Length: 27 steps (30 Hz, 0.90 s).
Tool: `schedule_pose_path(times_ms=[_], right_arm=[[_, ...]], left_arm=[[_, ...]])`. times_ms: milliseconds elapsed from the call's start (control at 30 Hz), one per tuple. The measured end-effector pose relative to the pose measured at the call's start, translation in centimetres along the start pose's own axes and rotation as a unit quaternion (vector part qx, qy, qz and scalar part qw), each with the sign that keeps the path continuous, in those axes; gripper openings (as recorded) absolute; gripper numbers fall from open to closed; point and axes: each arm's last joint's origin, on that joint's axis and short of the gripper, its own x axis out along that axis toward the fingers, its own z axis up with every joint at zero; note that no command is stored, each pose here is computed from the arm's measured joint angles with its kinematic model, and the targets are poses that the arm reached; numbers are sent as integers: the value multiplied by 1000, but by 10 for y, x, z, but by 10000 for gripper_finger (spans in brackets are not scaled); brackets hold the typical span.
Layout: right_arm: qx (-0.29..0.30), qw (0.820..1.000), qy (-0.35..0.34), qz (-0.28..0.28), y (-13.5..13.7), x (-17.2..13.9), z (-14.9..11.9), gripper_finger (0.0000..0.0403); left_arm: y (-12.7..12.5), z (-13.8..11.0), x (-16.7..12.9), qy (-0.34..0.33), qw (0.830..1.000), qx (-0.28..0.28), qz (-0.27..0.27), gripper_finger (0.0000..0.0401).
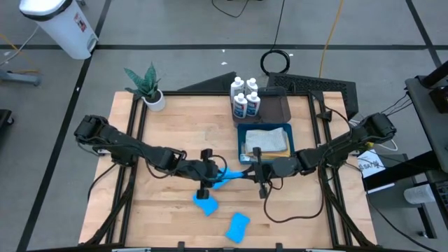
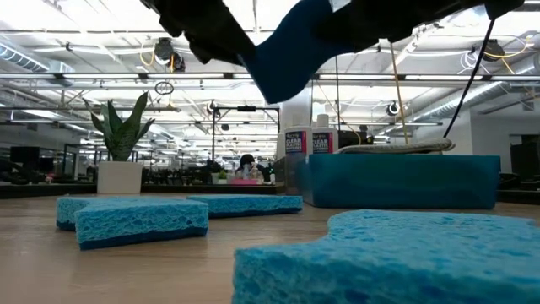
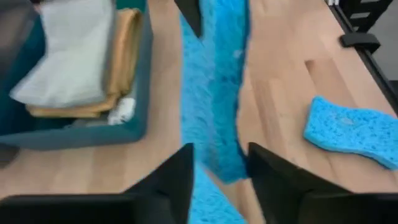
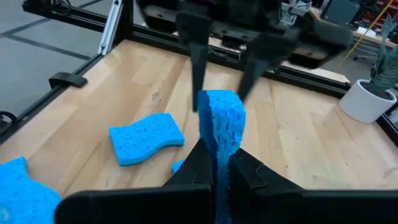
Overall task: Pick & Place Kitchen Items
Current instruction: Put the blue dishwashing sponge into the right black bin
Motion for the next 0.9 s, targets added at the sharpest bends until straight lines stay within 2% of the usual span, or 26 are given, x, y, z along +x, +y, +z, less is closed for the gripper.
schedule_pose_path(times_ms=[167,333,467,633,800,900], right_arm=[[20,1000,-7,-6,-2,-4,4,1],[46,998,-11,-32,-7,-17,12,0],[65,992,1,-107,-16,-30,15,0],[89,964,3,-252,-30,-47,19,0],[96,932,2,-350,-46,-65,23,0],[110,912,-6,-394,-60,-78,27,0]], left_arm=[[10,11,-34,-6,1000,18,7,220],[19,14,-81,-54,998,32,7,257],[27,-7,-111,-104,993,54,7,271],[40,-43,-132,-178,983,33,27,274],[47,-76,-146,-212,977,10,26,276],[50,-88,-152,-226,973,5,45,274]])
